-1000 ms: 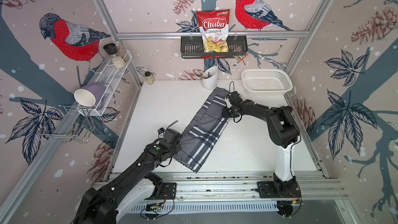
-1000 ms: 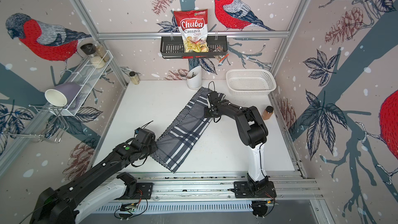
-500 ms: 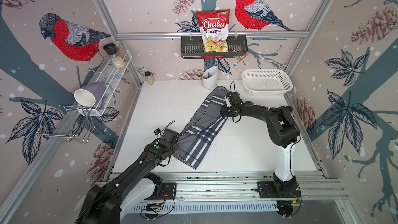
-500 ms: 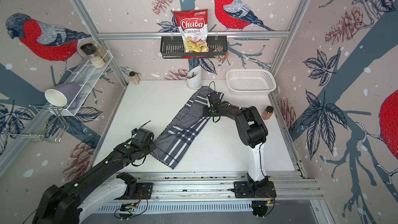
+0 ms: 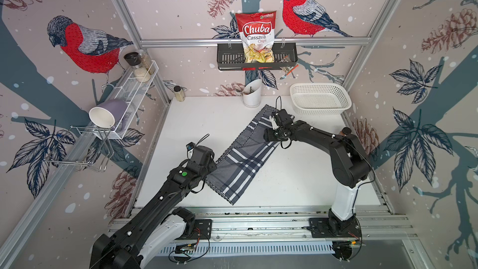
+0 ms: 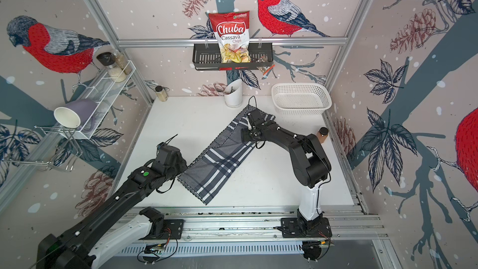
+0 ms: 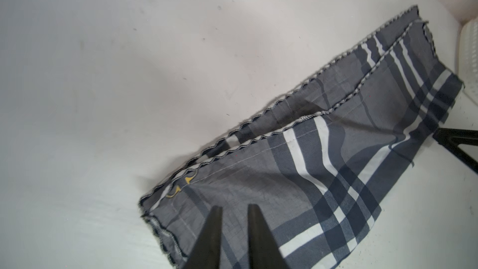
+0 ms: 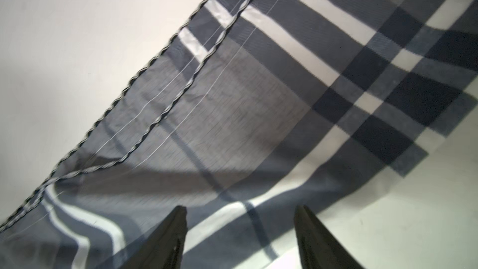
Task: Roll up the pillowcase
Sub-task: Adjust the pillowcase at the center of the board.
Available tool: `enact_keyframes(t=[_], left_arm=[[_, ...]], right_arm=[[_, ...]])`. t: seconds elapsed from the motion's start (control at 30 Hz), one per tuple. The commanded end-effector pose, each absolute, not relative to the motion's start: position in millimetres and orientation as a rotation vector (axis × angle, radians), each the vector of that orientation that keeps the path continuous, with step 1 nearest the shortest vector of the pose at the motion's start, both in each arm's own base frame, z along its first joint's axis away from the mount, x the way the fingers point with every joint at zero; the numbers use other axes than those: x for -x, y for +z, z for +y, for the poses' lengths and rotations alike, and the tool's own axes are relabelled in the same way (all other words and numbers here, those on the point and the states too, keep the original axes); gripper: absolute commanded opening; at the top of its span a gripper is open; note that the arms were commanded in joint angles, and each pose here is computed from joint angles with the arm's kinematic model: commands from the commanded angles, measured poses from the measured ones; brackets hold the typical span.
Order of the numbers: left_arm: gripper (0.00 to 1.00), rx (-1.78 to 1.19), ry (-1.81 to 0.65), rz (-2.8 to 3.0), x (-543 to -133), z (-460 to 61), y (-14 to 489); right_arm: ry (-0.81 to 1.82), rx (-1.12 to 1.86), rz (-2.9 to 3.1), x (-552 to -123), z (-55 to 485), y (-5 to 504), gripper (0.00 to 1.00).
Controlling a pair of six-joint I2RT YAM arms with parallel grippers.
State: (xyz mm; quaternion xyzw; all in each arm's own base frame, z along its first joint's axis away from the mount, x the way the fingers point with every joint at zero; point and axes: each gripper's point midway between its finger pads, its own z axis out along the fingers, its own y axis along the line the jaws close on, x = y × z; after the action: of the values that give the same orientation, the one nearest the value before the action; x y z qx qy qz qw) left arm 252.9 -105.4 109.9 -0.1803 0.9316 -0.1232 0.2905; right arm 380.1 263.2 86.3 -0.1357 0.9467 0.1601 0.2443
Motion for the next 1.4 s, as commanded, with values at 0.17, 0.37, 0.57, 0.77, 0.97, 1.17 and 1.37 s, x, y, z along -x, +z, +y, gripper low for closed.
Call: enact_keyframes(t=[0.17,0.37,0.57,0.77,0.97,1.17,1.37], left_arm=[[0.0,0.203,-0.498,2.574,-266.3,-169.0,77.9],[0.0,0.206,-0.616,2.686,-229.4,-179.8,39.1],[0.0,0.204,-0.644,2.719,-199.5,-178.4,25.0],[0.0,0.101,-0.855,2.751,-173.8,-218.3,16.8],[0.0,-0.037,-0.992,2.744,-161.7,-261.2,33.2],[0.0,-0.077,-1.088,2.523,-186.6,-276.0,122.0],[0.02,0.037,-1.026,2.283,-270.7,-230.2,195.9]], right_arm=[[0.562,0.131,2.512,-372.5,232.6,118.1,0.0],[0.513,0.086,2.627,-369.0,228.8,92.2,0.0],[0.537,-0.039,2.655,-359.6,236.2,65.6,0.0],[0.592,-0.069,2.643,-356.9,261.3,50.5,0.0],[0.559,-0.005,2.68,-349.4,287.0,32.7,0.0],[0.517,0.007,2.744,-329.9,284.3,-1.1,0.0],[0.548,0.09,2.754,-305.8,275.2,-11.9,0.0]])
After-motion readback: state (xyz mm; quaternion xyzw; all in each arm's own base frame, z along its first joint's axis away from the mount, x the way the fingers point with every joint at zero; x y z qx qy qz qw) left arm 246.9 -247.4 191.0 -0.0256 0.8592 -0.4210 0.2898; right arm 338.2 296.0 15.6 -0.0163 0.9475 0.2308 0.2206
